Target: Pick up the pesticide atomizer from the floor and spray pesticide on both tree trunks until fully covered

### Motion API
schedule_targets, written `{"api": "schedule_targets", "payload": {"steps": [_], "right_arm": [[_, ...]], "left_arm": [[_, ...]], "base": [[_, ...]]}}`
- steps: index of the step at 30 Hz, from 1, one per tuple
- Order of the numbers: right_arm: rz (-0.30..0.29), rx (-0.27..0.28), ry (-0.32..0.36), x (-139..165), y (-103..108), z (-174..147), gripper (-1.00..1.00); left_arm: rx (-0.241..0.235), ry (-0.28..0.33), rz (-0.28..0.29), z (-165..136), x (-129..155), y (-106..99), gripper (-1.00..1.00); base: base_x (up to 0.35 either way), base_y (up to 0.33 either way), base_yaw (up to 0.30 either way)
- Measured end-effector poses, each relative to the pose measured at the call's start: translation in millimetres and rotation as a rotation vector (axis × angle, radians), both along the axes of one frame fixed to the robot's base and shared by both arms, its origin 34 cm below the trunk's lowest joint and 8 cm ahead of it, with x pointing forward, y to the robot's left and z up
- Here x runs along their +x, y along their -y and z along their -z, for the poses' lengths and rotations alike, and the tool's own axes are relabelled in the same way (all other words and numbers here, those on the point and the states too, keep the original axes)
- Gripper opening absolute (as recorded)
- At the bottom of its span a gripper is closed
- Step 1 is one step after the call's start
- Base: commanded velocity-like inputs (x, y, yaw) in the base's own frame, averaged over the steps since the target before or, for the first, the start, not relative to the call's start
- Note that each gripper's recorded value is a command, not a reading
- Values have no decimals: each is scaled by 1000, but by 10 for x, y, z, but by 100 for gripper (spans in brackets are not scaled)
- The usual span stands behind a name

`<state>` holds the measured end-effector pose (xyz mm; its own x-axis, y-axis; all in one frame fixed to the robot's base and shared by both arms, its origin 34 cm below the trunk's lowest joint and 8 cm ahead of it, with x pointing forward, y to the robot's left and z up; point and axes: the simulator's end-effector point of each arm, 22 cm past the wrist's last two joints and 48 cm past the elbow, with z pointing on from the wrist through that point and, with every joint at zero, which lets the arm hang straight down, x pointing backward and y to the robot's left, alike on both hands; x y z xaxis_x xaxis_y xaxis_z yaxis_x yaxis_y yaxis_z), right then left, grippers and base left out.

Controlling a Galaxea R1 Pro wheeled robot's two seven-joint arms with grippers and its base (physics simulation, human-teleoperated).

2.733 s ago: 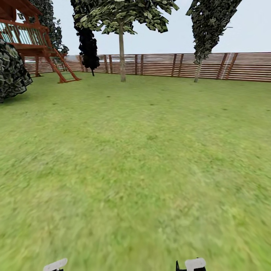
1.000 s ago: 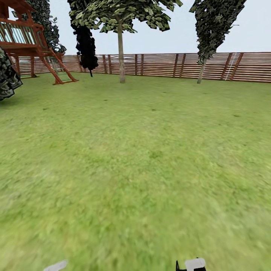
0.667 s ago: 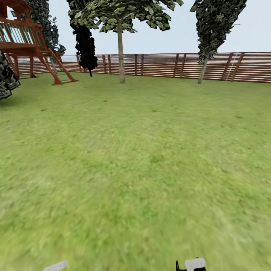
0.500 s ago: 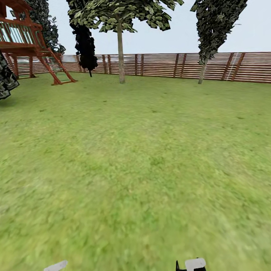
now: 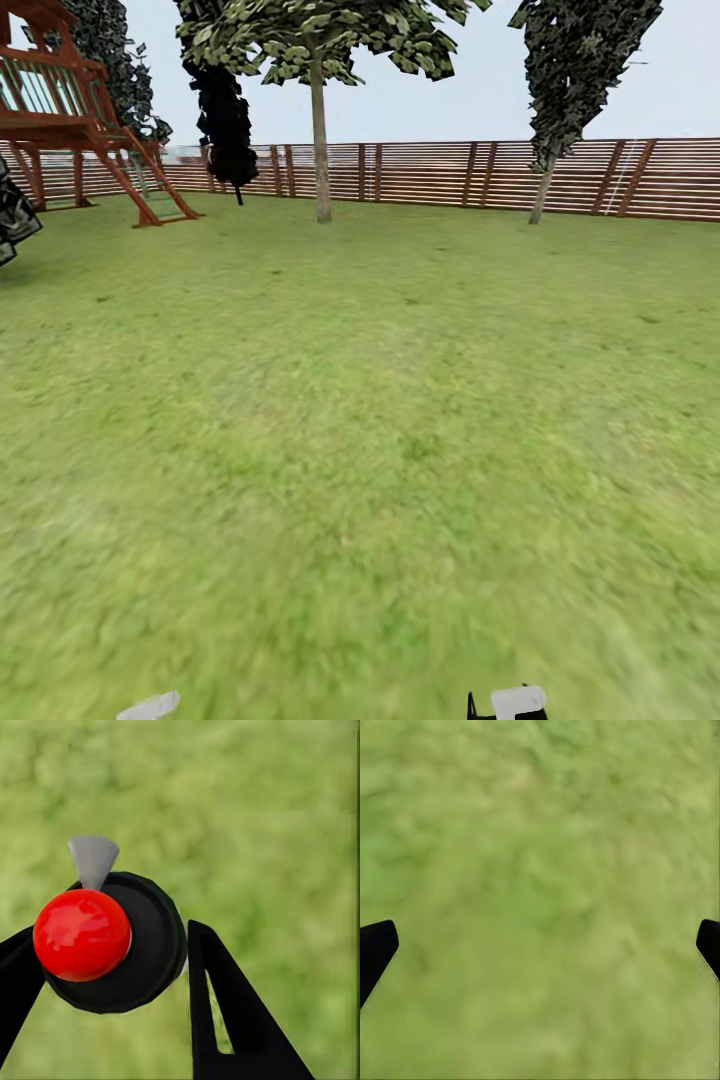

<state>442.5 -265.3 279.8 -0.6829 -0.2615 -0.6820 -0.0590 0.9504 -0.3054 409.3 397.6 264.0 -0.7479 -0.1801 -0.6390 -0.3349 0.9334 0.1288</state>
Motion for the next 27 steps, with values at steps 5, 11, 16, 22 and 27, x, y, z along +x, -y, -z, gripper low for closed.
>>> {"api": "schedule_targets", "payload": {"steps": [5, 11, 16, 22, 27], "right_arm": [[-1, 0, 0, 0, -1, 0, 100], [-1, 0, 0, 2, -1, -1, 100], [0, 0, 0, 0, 0, 0, 100], [-1, 0, 0, 1, -1, 0, 100], [0, 0, 0, 0, 0, 0, 100]], "left_arm": [[0, 0, 0, 0, 0, 0, -100], [0, 0, 0, 0, 0, 0, -100], [0, 0, 0, 0, 0, 0, -100], [0, 0, 0, 0, 0, 0, -100], [0, 0, 0, 0, -1, 0, -100]], "base": [[342, 0, 0], [342, 0, 0], [342, 0, 0], [342, 0, 0], [342, 0, 0]]}}
